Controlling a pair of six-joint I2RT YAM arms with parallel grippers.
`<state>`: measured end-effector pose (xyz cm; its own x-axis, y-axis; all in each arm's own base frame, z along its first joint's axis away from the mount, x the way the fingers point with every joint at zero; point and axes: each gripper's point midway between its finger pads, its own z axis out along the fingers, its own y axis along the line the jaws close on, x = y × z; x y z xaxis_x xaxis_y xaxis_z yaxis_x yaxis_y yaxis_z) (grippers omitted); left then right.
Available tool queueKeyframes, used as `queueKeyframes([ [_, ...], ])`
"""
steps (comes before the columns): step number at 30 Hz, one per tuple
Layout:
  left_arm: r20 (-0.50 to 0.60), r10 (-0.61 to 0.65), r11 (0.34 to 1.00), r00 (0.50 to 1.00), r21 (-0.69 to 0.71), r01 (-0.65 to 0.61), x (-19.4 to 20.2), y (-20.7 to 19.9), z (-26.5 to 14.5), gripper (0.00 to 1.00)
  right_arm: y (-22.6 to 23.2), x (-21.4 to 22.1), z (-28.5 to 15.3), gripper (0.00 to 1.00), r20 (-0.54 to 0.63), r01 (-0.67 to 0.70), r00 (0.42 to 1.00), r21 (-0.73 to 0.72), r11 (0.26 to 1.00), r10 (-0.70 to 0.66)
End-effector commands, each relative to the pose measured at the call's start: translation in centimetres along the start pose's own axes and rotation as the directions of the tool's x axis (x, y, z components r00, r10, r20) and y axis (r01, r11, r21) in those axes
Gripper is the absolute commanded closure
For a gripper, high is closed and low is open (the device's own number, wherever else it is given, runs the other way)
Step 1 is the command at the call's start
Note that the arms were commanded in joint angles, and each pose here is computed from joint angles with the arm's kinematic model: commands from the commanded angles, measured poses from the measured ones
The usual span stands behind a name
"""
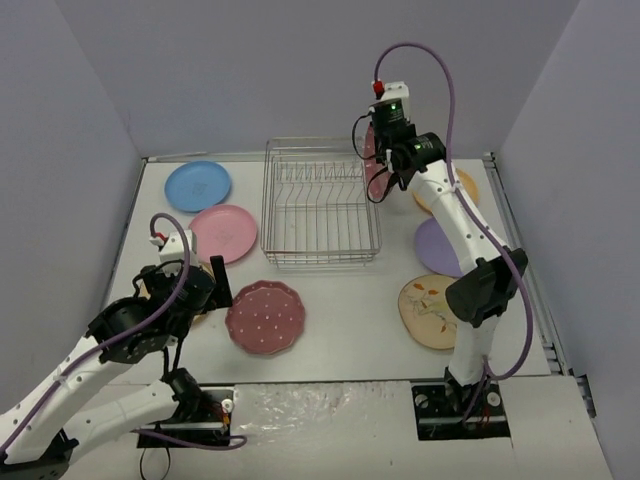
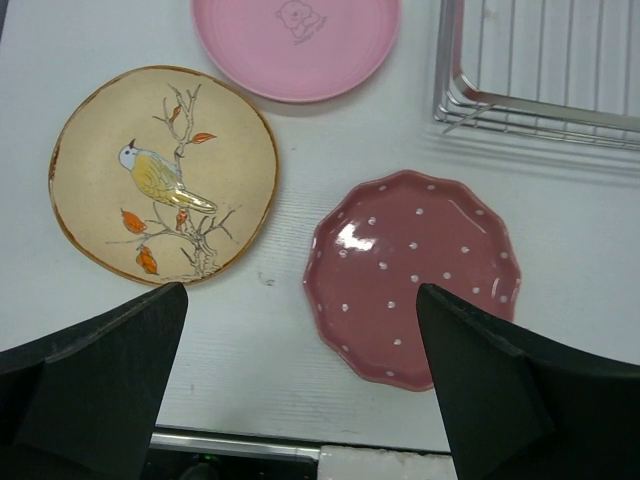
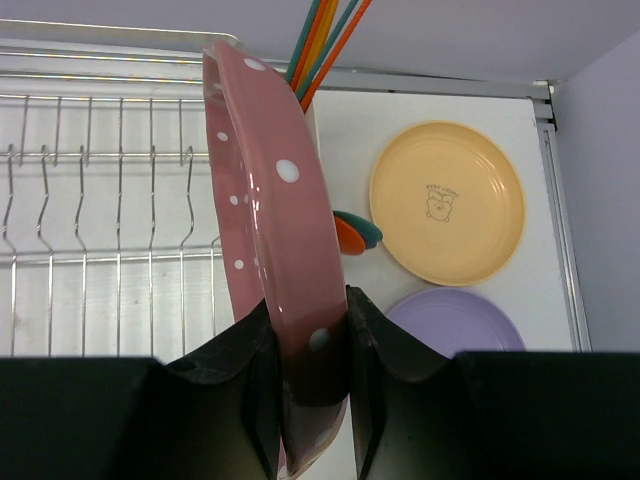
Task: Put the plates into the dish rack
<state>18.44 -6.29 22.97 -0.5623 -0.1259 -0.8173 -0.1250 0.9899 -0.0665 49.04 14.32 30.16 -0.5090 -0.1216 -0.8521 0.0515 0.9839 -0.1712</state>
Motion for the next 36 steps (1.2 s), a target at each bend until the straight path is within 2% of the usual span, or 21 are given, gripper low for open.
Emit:
queueKeyframes([
  [1, -0.008, 0.041, 0.998, 0.999, 0.043, -0.040, -0.4, -1.2, 1.5, 0.03, -1.9, -7.6, -1.2, 1.00, 0.243, -0.152, 0.962, 0.084, 0.985, 0.128],
  [5, -0.094, 0.022, 0.998, 0.995, 0.059, -0.016, 1.1, -1.5, 3.3, 0.03, -0.5, -6.8, 1.3, 1.00, 0.232, -0.164, 0.962, 0.085, 0.983, 0.140],
  [15, -0.153, 0.018, 0.999, 0.988, 0.052, -0.010, 2.3, -1.3, 5.0, 0.03, 1.2, -6.1, 3.2, 1.00, 0.231, -0.195, 0.957, 0.060, 0.979, 0.176],
  [25, -0.176, -0.025, 0.999, 0.984, 0.022, 0.029, 3.3, -0.7, 5.3, 0.03, 1.9, -4.6, 5.9, 1.00, 0.224, -0.234, 0.953, 0.118, 0.965, 0.203],
  [36, -0.201, -0.044, 0.999, 0.979, 0.004, 0.046, 4.1, -0.3, 5.2, 0.03, 4.1, -0.9, 9.0, 1.00, 0.182, -0.215, 0.964, 0.098, 0.972, 0.195],
])
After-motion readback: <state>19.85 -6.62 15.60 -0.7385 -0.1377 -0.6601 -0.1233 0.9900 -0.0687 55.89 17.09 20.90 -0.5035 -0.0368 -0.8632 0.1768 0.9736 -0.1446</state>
